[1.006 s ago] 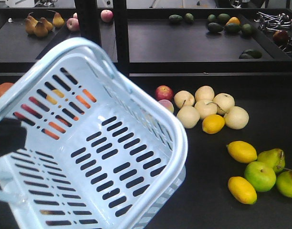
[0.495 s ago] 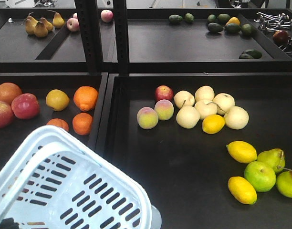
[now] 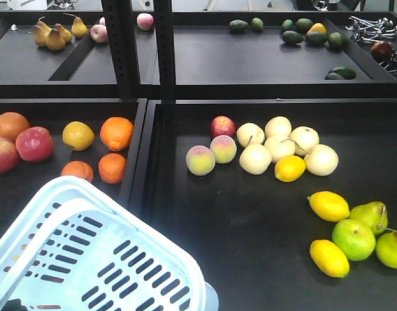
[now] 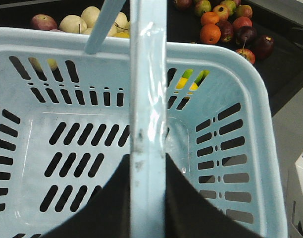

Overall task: Pick three apples into basket with both arms
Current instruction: 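Hold the basket raised beside the robot with the left gripper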

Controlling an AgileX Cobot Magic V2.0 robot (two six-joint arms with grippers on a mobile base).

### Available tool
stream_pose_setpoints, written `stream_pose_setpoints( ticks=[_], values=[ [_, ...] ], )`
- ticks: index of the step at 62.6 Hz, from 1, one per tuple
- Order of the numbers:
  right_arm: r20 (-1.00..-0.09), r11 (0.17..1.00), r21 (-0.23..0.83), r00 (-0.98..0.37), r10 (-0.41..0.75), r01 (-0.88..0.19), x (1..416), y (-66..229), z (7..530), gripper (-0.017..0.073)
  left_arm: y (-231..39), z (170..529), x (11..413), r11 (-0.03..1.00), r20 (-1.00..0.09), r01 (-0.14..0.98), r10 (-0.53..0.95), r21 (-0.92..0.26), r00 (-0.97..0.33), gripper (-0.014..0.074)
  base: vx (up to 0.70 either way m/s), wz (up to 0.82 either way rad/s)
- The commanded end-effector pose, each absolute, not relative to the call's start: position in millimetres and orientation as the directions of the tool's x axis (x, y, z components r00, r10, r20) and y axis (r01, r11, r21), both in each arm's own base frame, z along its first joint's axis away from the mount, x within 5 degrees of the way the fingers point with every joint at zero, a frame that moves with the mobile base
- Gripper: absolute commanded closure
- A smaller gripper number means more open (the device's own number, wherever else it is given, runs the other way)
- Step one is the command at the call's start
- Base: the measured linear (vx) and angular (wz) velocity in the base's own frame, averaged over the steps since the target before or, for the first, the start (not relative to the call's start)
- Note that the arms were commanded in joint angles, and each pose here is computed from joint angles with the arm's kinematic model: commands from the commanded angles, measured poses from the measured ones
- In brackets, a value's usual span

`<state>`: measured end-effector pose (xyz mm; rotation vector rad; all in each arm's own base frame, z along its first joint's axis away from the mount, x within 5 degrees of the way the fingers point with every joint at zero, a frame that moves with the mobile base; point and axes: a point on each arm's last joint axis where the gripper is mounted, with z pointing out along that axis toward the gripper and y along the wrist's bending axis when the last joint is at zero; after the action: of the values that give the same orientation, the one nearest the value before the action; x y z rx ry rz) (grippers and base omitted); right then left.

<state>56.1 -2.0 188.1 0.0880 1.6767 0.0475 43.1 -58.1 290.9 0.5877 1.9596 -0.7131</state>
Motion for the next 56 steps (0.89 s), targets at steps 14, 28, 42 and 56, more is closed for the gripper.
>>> stream_pose_setpoints(
  ticks=[14,28,42,56],
  values=[
    [-0.997,0.998,0.068,-0.03,0.069,0.014,56.2,-1.1,191.2,0.0564,-58.4,307.5,46.0,0.716,-0.918,0.644,0.011,-0.27,-0.397,0.0601,0.0,0.0],
    [-0.997,0.998,0.068,-0.03,0.069,0.014,56.2,-1.1,191.2,0.0564,-58.4,307.5,46.0,0.716,-0.918,0.644,0.011,-0.27,-0.397,0.0601,0.0,0.0],
    [-0.997,0.998,0.068,-0.03,0.069,0.014,56.2,-1.1,191.2,0.0564,-58.4,307.5,46.0,0.716,-0.918,0.644,0.011,-0.27,-0.397,0.0601,0.0,0.0],
    [-0.997,0.998,0.068,-0.03,0.069,0.014,56.2,-1.1,191.2,0.0564,-58.4,307.5,46.0,0.716,-0.918,0.644,0.011,-0.27,-0.397,0.0601,0.0,0.01]
  ],
)
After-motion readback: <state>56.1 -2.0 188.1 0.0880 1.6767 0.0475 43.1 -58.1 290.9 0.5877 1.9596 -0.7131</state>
